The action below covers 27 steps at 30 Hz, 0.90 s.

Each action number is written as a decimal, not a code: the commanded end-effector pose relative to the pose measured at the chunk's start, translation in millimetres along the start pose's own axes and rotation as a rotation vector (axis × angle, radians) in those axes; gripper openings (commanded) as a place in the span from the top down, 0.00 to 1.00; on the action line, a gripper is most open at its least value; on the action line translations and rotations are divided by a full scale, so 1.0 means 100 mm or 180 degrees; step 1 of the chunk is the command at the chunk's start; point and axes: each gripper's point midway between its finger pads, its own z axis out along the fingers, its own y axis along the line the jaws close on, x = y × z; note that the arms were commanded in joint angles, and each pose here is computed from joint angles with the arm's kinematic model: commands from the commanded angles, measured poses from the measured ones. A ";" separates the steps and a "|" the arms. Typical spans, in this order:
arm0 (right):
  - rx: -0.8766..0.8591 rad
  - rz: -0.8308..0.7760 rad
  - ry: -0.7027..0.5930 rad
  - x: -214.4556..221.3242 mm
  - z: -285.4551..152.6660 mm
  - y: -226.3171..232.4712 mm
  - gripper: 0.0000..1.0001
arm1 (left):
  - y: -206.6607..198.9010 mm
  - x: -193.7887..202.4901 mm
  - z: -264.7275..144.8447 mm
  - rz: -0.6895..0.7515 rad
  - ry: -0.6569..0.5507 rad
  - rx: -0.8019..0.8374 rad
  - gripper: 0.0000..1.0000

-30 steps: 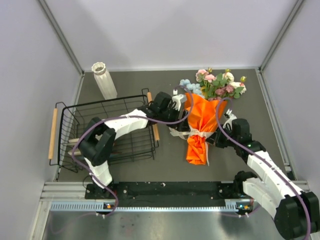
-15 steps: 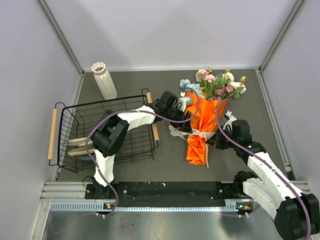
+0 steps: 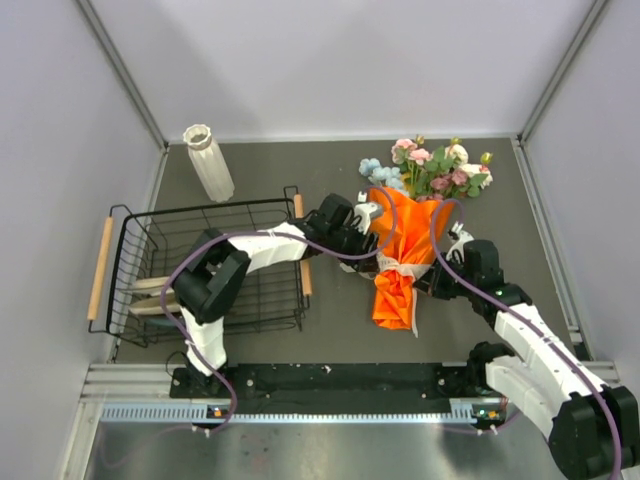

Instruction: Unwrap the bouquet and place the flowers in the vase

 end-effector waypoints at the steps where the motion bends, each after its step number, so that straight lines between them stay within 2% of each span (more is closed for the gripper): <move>1: -0.0035 -0.0084 -0.0182 -0.16 -0.04 0.08 1.00 | 0.10 -0.03 -0.03 0.0286 -0.0198 -0.0530 0.35; 3: -0.0058 -0.0072 -0.0194 -0.16 -0.05 0.09 1.00 | 0.11 -0.15 -0.06 0.0440 -0.0289 -0.0702 0.24; 4: -0.0068 -0.0074 -0.0210 -0.17 -0.06 0.10 1.00 | 0.11 -0.19 -0.07 0.0463 -0.0314 -0.0722 0.21; 7: -0.0072 -0.0081 -0.0224 -0.18 -0.07 0.11 1.00 | 0.16 -0.25 -0.05 0.0495 -0.0250 -0.0799 0.20; 8: -0.0078 -0.0087 -0.0226 -0.18 -0.07 0.11 1.00 | 0.13 -0.24 -0.02 0.0549 -0.0199 -0.0679 0.21; 13: -0.0093 -0.0112 -0.0237 -0.21 -0.09 0.14 1.00 | 0.09 -0.05 0.13 0.0572 0.0224 -0.0228 0.31; 18: -0.0102 -0.0126 -0.0270 -0.25 -0.10 0.17 1.00 | 0.02 0.10 0.11 0.0447 0.0529 0.0062 0.35; 25: -0.0102 -0.0139 -0.0253 -0.26 -0.09 0.17 1.00 | -0.06 0.10 0.11 0.0279 0.0455 0.0163 0.55; 26: -0.0098 -0.0137 -0.0246 -0.26 -0.09 0.17 1.00 | -0.09 0.07 0.10 0.0276 0.0417 0.0181 0.62; 27: -0.0101 -0.0134 -0.0249 -0.26 -0.09 0.17 1.00 | -0.09 0.05 0.09 0.0266 0.0388 0.0169 0.64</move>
